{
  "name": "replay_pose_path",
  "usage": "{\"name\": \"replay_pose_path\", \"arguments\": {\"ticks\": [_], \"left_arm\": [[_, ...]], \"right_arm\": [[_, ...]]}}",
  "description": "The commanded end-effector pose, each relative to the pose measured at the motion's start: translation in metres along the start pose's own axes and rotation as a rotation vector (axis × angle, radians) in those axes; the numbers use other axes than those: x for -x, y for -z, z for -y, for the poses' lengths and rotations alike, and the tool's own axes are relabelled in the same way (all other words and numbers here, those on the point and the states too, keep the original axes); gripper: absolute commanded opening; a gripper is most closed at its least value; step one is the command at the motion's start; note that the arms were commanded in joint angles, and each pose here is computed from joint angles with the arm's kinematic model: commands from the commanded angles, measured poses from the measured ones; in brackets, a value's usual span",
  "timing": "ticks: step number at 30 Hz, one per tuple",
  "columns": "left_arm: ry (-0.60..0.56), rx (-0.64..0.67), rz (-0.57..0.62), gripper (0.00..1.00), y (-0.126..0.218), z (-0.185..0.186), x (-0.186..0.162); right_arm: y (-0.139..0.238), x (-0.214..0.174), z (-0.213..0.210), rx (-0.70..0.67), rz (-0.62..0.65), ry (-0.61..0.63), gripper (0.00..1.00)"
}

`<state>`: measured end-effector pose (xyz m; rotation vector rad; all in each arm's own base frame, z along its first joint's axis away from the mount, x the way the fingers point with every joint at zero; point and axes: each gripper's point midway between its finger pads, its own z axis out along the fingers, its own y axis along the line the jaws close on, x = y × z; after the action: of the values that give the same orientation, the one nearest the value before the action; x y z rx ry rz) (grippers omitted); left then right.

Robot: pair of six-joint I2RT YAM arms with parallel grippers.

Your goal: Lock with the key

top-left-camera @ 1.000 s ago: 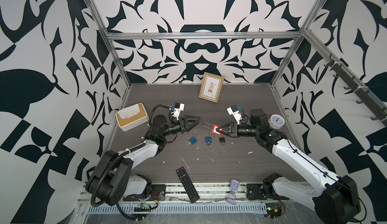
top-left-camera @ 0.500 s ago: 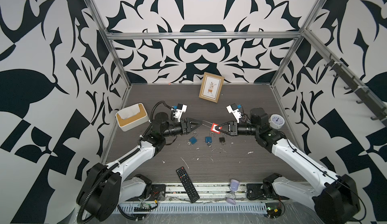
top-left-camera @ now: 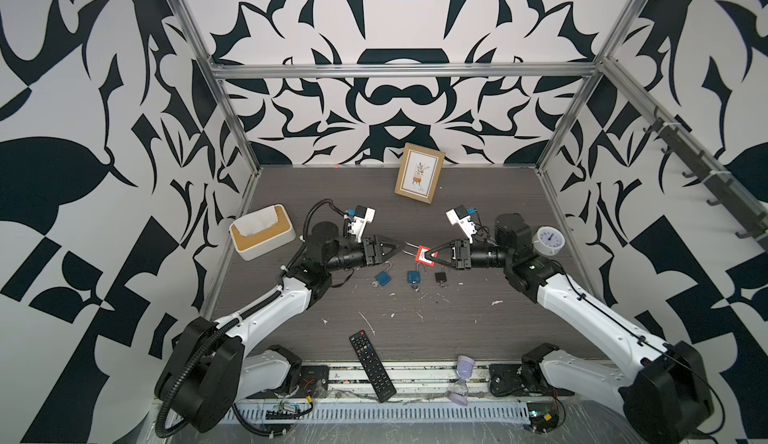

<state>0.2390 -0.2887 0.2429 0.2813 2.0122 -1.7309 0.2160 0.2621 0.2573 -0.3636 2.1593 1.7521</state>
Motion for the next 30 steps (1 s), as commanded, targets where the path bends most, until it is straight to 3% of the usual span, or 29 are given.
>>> {"name": "replay_pose_path", "arguments": {"ticks": [1, 18, 26, 30], "left_arm": [[-0.064, -0.026, 0.009, 0.68, -0.004, 0.013, 0.007], [-0.057, -0.004, 0.021, 0.37, 0.002, 0.013, 0.0], [-0.053, -0.001, 0.027, 0.17, 0.001, 0.013, 0.002], [-0.051, 0.003, 0.029, 0.01, 0.002, 0.012, 0.001]], "right_arm": [[-0.001, 0.005, -0.014, 0.047, -0.001, 0.035, 0.0], [-0.003, 0.006, -0.005, 0.017, 0.007, 0.049, 0.0], [-0.001, 0.006, -0.01, 0.035, 0.019, 0.078, 0.0], [-0.001, 0.007, -0.016, 0.063, 0.023, 0.097, 0.0]]}}
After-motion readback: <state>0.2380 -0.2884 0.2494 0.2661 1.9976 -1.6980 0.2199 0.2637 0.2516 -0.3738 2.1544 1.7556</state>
